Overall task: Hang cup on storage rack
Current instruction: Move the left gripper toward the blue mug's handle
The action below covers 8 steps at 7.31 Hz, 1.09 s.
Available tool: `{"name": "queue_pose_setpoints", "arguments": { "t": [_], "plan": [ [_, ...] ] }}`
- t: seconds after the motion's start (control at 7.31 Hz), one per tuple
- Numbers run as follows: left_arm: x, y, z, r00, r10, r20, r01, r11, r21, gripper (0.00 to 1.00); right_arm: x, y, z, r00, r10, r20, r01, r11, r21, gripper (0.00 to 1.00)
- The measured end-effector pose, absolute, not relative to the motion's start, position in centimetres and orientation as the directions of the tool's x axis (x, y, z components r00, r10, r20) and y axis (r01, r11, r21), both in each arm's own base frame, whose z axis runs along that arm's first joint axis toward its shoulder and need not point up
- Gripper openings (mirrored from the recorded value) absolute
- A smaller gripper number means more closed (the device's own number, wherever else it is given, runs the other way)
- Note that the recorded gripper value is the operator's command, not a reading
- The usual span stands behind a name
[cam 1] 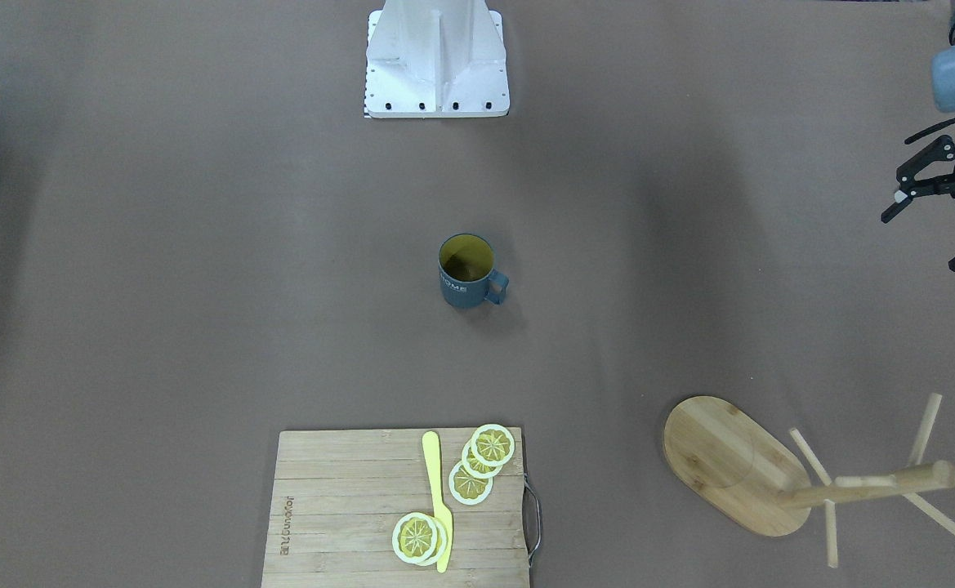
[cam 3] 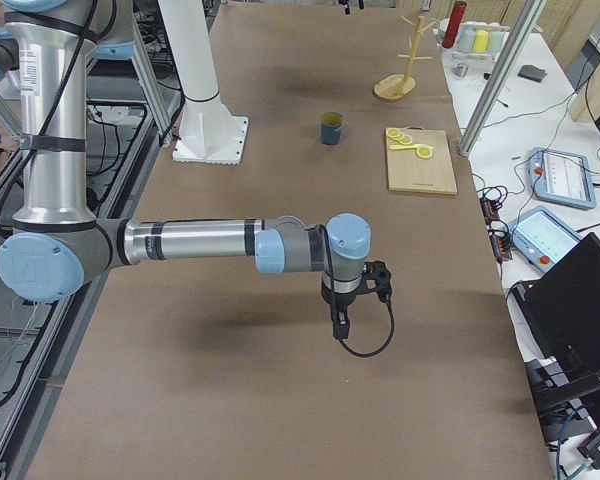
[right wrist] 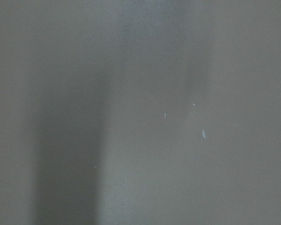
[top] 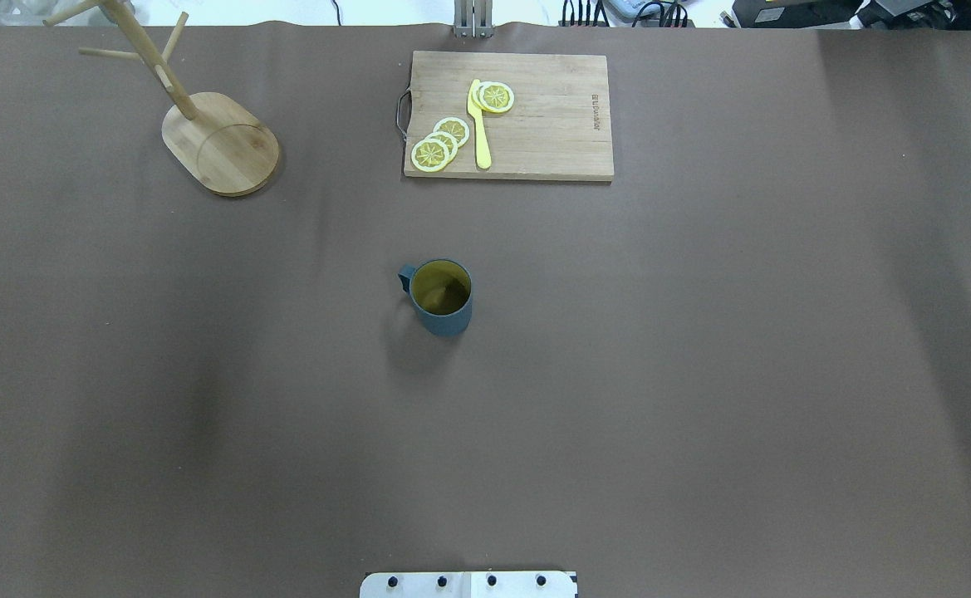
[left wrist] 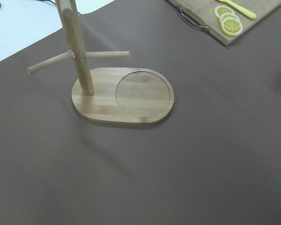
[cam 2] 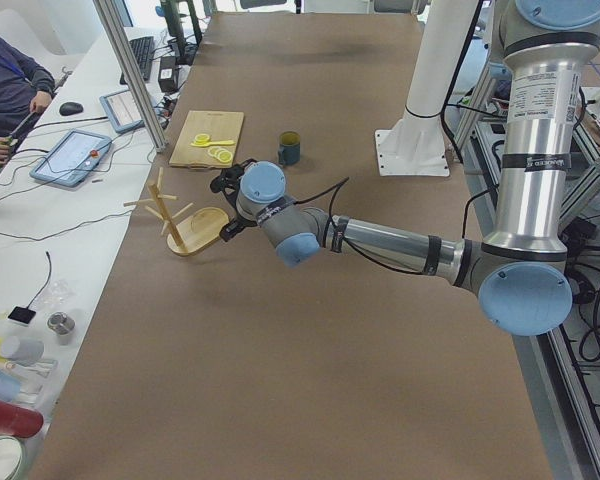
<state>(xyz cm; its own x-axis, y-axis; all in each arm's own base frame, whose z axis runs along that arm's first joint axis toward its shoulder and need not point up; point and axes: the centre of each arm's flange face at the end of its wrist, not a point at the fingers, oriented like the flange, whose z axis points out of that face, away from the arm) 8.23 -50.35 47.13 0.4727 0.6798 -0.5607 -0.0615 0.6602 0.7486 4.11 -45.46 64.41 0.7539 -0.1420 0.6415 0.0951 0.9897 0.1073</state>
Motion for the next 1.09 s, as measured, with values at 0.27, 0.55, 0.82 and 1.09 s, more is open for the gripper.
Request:
{"name": "queue_pose_setpoints", "arguments": {
  "t": [0.27,0.55,0.82,1.09],
  "plan": [
    [13.0,-49.8,45.6,0.473,0.661,-0.582,0.004,0.66,0.752,0.99,5.2,-42.7,66.4,0.754,-0.113,0.647,0.068,0.993,0.094,1.0],
    [16.0,-49.9,43.7,0.464,0.666,-0.585,0.05,0.639,0.767,0.99,5.7,-42.2,66.6,0.754,-0.098,0.65,0.054,0.995,0.088,1.0],
    [19.1,-50.4,42.1,0.495,0.68,-0.541,0.1,0.574,0.813,0.99,5.6,-42.1,66.5,0.743,-0.085,0.664,0.042,0.996,0.081,1.0],
    [24.4,-49.2,41.5,0.541,0.664,-0.516,0.177,0.51,0.842,0.99,5.6,-42.1,66.4,0.738,-0.061,0.672,0.021,0.998,0.067,1.0]
  ]
}}
